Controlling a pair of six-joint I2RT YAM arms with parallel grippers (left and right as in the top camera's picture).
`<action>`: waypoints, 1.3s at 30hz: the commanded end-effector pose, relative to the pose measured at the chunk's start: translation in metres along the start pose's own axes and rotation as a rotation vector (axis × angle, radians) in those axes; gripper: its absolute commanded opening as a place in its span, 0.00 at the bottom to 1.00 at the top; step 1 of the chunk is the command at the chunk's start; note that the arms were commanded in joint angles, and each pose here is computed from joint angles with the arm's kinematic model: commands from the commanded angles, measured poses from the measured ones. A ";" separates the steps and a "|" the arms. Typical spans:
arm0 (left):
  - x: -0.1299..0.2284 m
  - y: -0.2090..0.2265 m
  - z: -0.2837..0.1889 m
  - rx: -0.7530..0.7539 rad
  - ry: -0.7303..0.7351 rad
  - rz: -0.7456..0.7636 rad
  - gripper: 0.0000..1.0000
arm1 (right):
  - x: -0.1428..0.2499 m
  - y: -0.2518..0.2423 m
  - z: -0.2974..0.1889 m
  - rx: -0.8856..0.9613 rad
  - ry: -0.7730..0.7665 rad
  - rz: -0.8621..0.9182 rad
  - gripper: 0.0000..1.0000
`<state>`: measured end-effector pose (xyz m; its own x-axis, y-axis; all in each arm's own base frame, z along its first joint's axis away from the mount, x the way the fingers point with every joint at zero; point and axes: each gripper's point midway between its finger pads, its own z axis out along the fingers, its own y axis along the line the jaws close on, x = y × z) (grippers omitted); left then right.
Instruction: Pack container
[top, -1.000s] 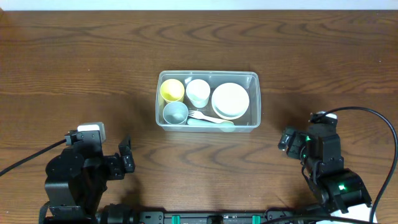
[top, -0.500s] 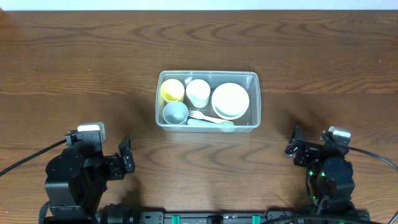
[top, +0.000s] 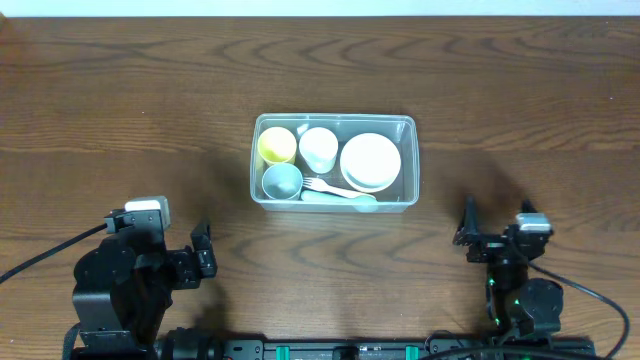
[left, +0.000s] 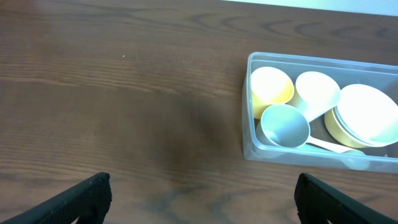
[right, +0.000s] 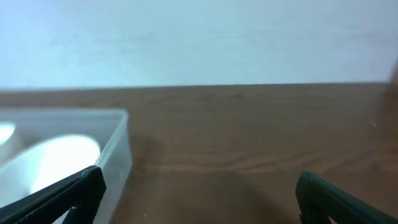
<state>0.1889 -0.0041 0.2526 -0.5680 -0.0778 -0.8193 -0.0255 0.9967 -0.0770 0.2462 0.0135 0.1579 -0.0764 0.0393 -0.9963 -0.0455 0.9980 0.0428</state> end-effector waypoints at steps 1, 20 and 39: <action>0.002 0.001 0.001 -0.006 0.005 -0.009 0.94 | 0.001 0.009 -0.001 -0.060 -0.003 -0.120 0.99; 0.002 0.001 0.001 -0.006 0.005 -0.009 0.94 | 0.001 0.010 -0.001 -0.060 -0.005 -0.120 0.99; 0.026 0.006 0.000 -0.026 0.077 -0.015 0.94 | 0.001 0.010 -0.001 -0.060 -0.005 -0.120 0.99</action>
<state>0.1804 -0.0039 0.2413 -0.6112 -0.0874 -0.7867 -0.0363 0.9959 -0.0825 0.2454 0.0228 0.1578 -0.0673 -0.0678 -0.9954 -0.1076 0.9924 -0.0603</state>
